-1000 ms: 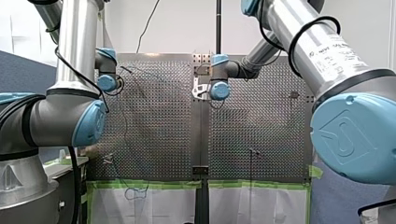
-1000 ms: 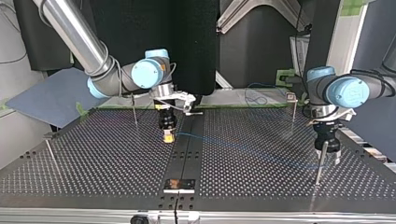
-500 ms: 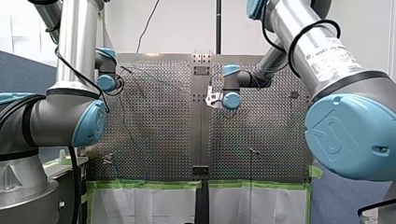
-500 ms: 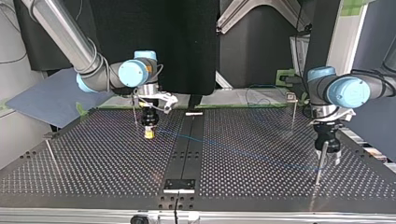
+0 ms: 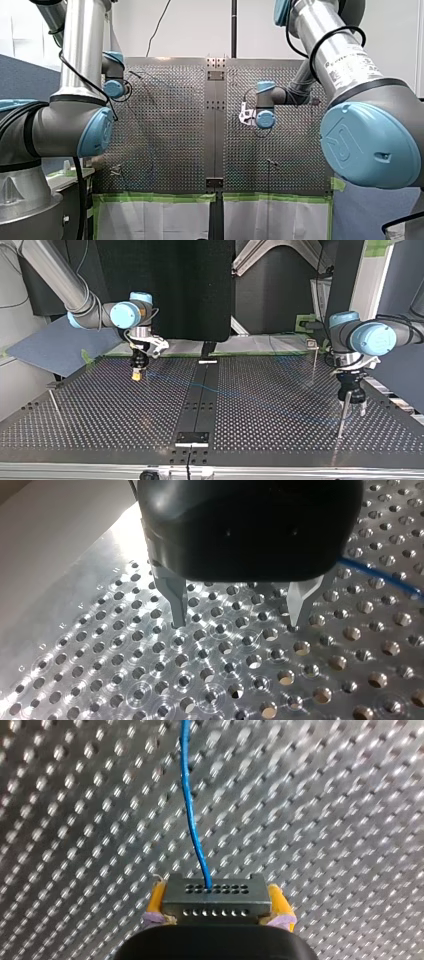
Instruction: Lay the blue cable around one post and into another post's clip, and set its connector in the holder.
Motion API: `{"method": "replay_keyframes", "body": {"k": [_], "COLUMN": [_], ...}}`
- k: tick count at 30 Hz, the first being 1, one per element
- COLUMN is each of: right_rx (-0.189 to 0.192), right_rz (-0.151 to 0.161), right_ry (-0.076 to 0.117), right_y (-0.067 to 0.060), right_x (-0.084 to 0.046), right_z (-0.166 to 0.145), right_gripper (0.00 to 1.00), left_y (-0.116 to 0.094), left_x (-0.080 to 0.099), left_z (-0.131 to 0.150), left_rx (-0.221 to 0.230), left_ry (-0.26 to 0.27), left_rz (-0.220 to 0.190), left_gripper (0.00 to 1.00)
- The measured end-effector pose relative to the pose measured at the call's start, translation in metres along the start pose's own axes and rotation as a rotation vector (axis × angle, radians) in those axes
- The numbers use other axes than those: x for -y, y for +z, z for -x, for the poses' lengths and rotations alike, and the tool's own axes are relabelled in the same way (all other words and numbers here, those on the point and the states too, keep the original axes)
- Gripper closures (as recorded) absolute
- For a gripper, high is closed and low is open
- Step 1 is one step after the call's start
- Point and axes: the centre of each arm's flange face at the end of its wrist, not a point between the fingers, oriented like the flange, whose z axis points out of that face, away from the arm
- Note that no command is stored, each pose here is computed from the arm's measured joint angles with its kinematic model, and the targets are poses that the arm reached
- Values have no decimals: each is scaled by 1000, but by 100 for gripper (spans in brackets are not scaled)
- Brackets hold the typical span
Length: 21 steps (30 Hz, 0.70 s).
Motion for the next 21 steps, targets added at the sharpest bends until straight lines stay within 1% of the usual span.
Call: {"method": "replay_keyframes", "body": {"k": [2, 6, 12, 15, 21], "right_rx": [9, 33, 74, 95, 139], "right_rz": [15, 37, 87, 114, 176], "right_ry": [-2, -3, 6, 7, 2], "right_y": [-4, -12, -29, -38, -63], "right_x": [-5, -11, -22, -29, -45], "right_z": [13, 40, 86, 108, 155], "right_gripper": [100, 100, 100, 100, 100], "left_y": [0, -1, -1, -1, -1], "left_x": [1, 2, 3, 3, 3], "left_z": [-1, -2, -2, -2, -3], "left_rx": [-2, -5, -7, -7, -7], "left_ry": [-3, -6, -6, -7, -7], "left_rz": [-1, -5, -7, -8, -7], "left_gripper": [0, 0, 0, 0, 0]}}
